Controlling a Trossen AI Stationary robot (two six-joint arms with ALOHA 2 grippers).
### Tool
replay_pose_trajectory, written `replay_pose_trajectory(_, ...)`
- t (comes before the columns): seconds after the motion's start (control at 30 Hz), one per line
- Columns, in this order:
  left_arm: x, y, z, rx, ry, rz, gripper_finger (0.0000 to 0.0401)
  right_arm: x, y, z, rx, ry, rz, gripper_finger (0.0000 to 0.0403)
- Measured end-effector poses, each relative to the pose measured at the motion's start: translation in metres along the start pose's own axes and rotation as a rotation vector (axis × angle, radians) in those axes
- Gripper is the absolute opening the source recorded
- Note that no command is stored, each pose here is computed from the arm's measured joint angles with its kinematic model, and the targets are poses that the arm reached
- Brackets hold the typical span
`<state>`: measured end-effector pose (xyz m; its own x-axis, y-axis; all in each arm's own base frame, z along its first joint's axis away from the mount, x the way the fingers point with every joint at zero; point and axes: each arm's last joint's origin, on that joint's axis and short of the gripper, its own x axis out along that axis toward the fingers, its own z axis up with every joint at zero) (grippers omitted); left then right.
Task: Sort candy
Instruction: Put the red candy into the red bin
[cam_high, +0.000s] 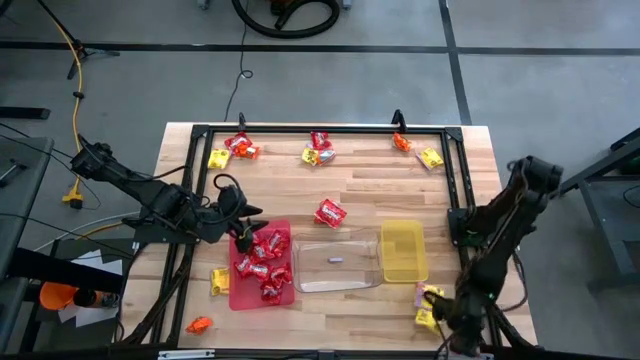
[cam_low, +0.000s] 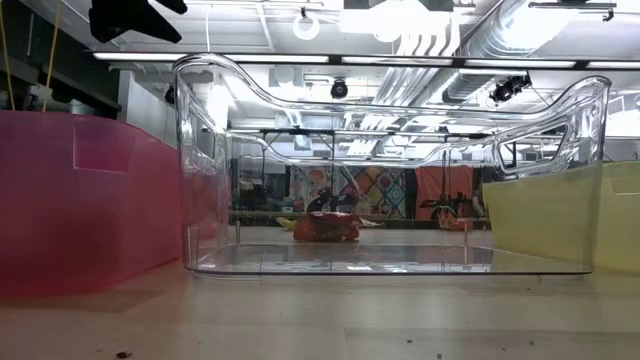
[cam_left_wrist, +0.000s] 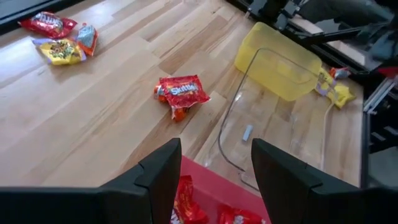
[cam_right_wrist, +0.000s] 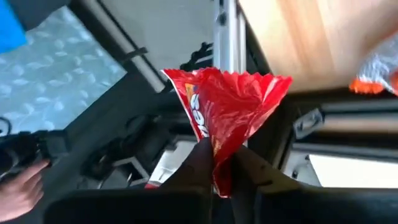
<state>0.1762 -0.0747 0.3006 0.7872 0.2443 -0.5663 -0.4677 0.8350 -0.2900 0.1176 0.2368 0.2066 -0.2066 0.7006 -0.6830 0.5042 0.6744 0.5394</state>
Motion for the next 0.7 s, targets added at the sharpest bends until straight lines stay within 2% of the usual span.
replay_pose_trajectory(0.13,0.0,0.0,0.0,0.003,-0.009,0.007,0.0184,-0.028,0.001,-0.006,-0.02,-0.032,0.075,0.0011)
replay_pose_trajectory(0.23,0.0,0.0,0.0,0.005,-0.01,0.01,0.0184,-0.049,0.002,0.004,-0.038,-0.152,0.143,0.0011)
replay_pose_trajectory(0.43,0.0,0.0,0.0,0.004,-0.009,0.01,0.0184,-0.087,0.002,0.048,-0.136,-0.411,0.233,0.0004)
replay_pose_trajectory(0.7,0.0,0.0,0.0,0.002,0.0,-0.001,0.0184,-0.147,0.006,0.118,-0.43,-0.867,0.366,0.0003)
